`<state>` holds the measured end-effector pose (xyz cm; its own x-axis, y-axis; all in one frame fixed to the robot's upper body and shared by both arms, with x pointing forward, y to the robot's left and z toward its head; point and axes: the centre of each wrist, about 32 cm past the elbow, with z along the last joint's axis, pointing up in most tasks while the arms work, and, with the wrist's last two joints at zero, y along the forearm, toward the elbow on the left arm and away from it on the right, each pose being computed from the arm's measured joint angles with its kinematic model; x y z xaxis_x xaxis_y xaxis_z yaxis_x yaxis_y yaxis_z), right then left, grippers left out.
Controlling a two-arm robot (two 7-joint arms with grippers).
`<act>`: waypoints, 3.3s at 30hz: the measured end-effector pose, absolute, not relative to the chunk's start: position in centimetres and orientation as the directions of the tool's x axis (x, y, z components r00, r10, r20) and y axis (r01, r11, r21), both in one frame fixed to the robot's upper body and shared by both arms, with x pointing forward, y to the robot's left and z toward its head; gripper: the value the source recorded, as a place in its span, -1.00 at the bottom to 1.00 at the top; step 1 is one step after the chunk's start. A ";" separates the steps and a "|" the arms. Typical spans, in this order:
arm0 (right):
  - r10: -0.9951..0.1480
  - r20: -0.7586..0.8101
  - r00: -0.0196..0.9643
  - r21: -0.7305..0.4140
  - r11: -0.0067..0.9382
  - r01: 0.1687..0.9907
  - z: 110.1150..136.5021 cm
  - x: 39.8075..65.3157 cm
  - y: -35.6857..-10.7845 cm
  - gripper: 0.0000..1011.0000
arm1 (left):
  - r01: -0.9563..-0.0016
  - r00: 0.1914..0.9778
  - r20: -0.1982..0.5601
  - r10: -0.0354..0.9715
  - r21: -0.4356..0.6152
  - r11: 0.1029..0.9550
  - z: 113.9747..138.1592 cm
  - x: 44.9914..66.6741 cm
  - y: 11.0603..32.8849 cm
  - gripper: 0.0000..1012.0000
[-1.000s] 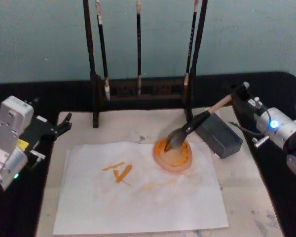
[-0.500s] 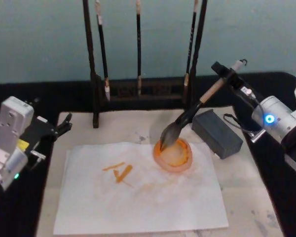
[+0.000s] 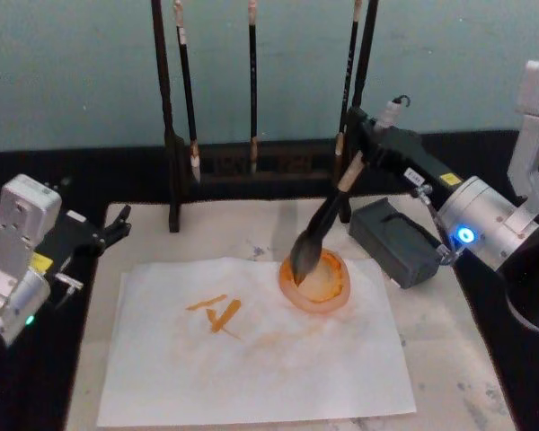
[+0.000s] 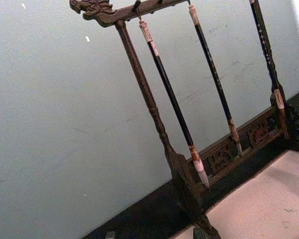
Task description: Pick up the brush from the inkstone, write on the paper, then place the brush back to its original position.
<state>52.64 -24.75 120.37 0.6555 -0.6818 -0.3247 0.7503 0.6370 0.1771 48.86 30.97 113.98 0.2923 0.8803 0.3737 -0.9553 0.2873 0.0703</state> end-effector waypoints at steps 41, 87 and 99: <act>-0.457 -0.005 0.889 0.239 0.863 0.445 120.1 49.7 -17.0 -1.00 | -0.955 0.292 0.374 0.880 0.070 0.287 114.0 48.9 31.0 1.00; -0.430 -0.003 0.903 0.174 0.889 0.424 117.8 50.7 -14.6 -1.00 | -0.955 0.292 0.374 0.880 0.070 0.287 114.0 48.9 31.0 1.00; -0.426 -0.008 0.905 0.169 0.891 0.421 117.7 50.3 -14.9 -1.00 | -0.955 0.292 0.374 0.880 0.070 0.287 114.0 48.9 31.0 1.00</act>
<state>50.30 -14.91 117.72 0.9047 -0.4259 -0.0079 0.4211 0.8912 0.1685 48.86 30.96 113.98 0.2923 0.8803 0.3737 -0.9552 0.2874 0.0703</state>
